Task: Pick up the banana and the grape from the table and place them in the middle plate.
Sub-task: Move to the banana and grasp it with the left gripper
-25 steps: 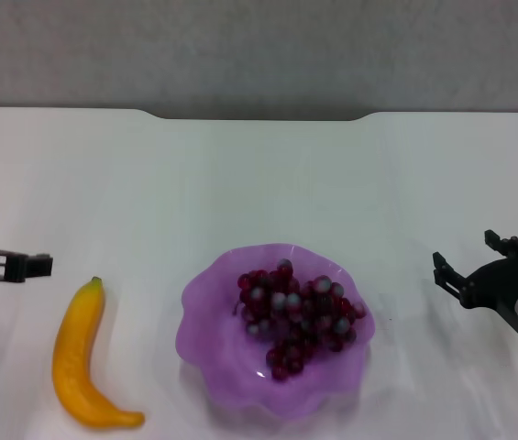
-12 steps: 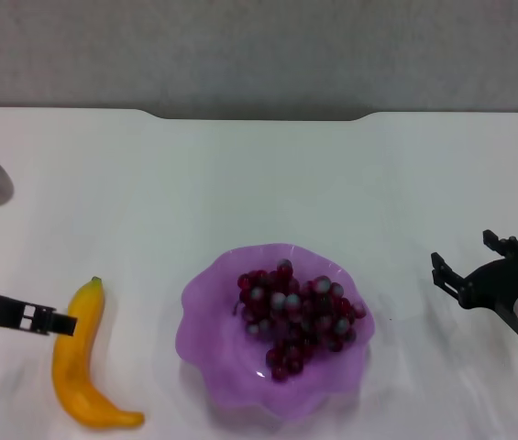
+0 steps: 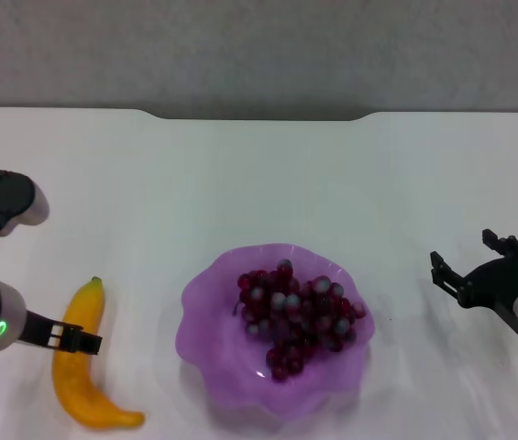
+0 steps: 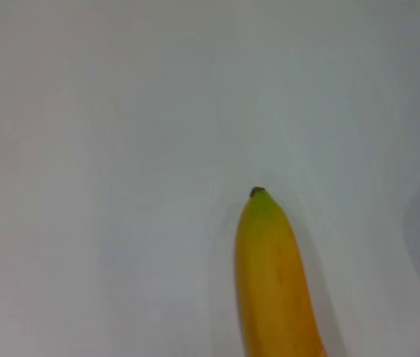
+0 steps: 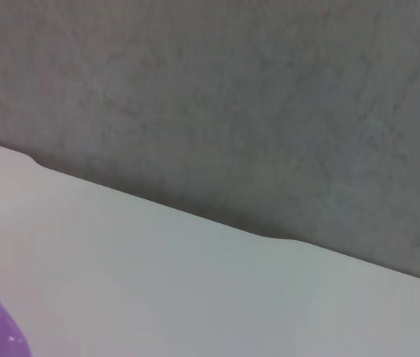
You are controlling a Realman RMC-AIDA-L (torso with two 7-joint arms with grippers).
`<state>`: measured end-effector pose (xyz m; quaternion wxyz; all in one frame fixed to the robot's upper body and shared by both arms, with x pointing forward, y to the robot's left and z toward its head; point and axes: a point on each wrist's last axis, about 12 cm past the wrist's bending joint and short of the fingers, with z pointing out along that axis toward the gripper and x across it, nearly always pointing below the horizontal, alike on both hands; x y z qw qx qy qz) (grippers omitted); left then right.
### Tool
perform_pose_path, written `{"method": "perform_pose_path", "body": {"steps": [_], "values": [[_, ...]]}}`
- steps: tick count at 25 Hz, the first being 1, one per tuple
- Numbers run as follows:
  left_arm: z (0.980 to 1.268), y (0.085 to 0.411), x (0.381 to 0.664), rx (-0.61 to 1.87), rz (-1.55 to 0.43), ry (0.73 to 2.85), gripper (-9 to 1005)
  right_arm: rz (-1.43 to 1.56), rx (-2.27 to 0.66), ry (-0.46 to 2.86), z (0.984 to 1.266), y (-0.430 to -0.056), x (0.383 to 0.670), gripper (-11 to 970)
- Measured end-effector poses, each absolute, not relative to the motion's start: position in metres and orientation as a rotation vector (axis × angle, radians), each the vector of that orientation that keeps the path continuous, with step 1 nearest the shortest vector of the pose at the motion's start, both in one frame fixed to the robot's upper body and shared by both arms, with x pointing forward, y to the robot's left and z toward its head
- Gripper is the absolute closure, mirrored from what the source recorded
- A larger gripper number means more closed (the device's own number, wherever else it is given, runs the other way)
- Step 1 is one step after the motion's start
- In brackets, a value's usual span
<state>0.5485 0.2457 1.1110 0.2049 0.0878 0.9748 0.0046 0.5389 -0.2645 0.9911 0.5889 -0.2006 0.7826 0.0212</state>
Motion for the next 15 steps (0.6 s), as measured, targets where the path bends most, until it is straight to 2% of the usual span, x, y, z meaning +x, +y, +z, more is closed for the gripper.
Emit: {"method": "perform_pose_path", "body": {"steps": [15], "values": [[1.088, 0.239, 0.563, 0.164, 0.015, 2.746, 107, 0.051, -0.474, 1.818, 0.992, -0.263, 0.540, 109]]}}
